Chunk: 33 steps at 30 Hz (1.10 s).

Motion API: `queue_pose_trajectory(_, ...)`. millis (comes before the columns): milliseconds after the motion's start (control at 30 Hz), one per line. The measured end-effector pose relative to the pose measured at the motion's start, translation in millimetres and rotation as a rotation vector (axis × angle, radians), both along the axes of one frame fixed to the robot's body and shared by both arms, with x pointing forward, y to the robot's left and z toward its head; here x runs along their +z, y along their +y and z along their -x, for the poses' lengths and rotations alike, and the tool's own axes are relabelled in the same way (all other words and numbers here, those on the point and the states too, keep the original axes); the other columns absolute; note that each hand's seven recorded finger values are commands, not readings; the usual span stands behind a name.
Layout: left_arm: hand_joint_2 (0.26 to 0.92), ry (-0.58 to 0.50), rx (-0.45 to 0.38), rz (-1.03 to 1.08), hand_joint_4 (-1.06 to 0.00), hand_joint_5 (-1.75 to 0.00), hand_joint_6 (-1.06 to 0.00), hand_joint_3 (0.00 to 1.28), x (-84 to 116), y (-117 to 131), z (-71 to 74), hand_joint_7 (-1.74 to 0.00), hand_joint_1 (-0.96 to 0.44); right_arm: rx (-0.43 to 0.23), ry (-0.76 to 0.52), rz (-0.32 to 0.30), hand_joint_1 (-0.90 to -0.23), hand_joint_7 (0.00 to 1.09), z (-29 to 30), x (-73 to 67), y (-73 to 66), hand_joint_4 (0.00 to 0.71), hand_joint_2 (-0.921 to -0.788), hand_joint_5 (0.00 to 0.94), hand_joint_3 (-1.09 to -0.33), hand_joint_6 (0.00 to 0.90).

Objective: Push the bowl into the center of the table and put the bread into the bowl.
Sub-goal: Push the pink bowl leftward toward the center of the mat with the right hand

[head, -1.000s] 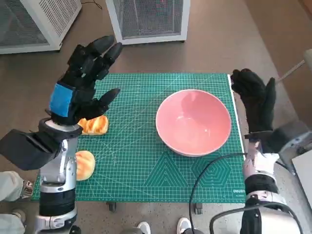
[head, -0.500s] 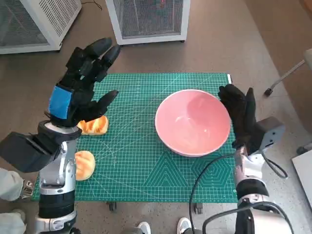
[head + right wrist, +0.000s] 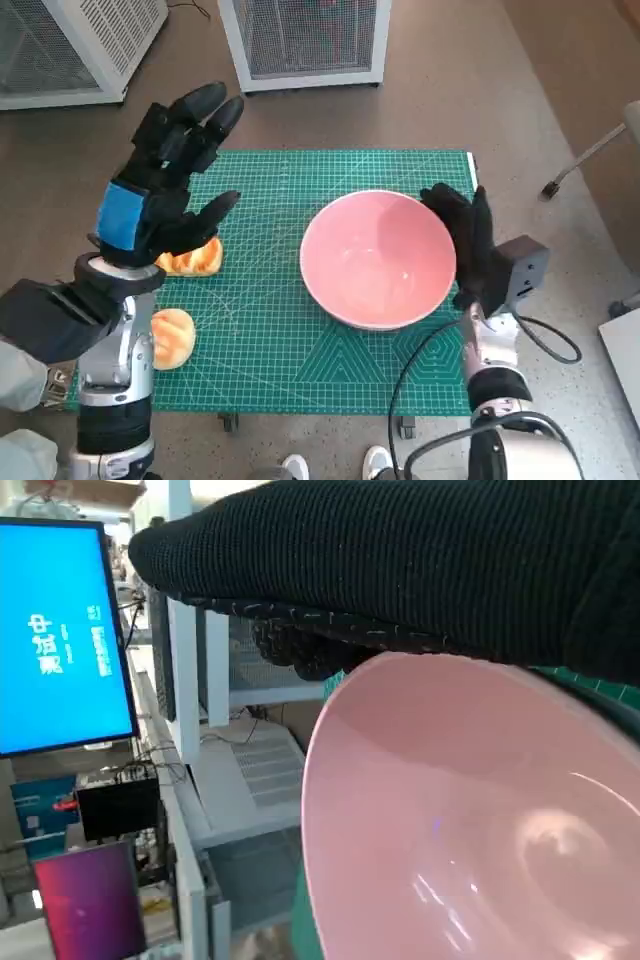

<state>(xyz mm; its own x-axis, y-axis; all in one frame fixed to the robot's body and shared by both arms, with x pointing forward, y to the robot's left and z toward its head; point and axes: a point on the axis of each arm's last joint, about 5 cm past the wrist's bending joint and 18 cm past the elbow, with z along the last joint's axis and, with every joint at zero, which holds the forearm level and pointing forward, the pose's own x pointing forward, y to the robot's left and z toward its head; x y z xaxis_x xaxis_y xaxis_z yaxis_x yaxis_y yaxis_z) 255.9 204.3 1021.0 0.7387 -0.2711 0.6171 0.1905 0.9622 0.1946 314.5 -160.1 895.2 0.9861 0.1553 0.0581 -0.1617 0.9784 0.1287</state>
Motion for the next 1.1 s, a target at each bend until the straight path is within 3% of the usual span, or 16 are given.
queue_pose_trajectory(633, 0.921, 0.004, 0.031, 0.005, -0.36, 0.0, -0.19, 0.31, 0, 7, 8.1, -0.57, -0.47, 0.088, -0.019, -0.061, -0.584, 0.04, -10.2, 14.0, 30.3, 0.233, -0.921, 0.0, -0.62, 0.373)
queue_pose_trajectory(1100, 0.921, 0.027, 0.038, 0.028, -0.35, 0.0, -0.17, 0.31, 1, 8, 14.6, -0.57, -0.46, 0.152, -0.021, -0.11, -0.605, 0.04, -15.7, 25.6, 56.4, 0.242, -0.921, 0.003, -0.567, 0.389)
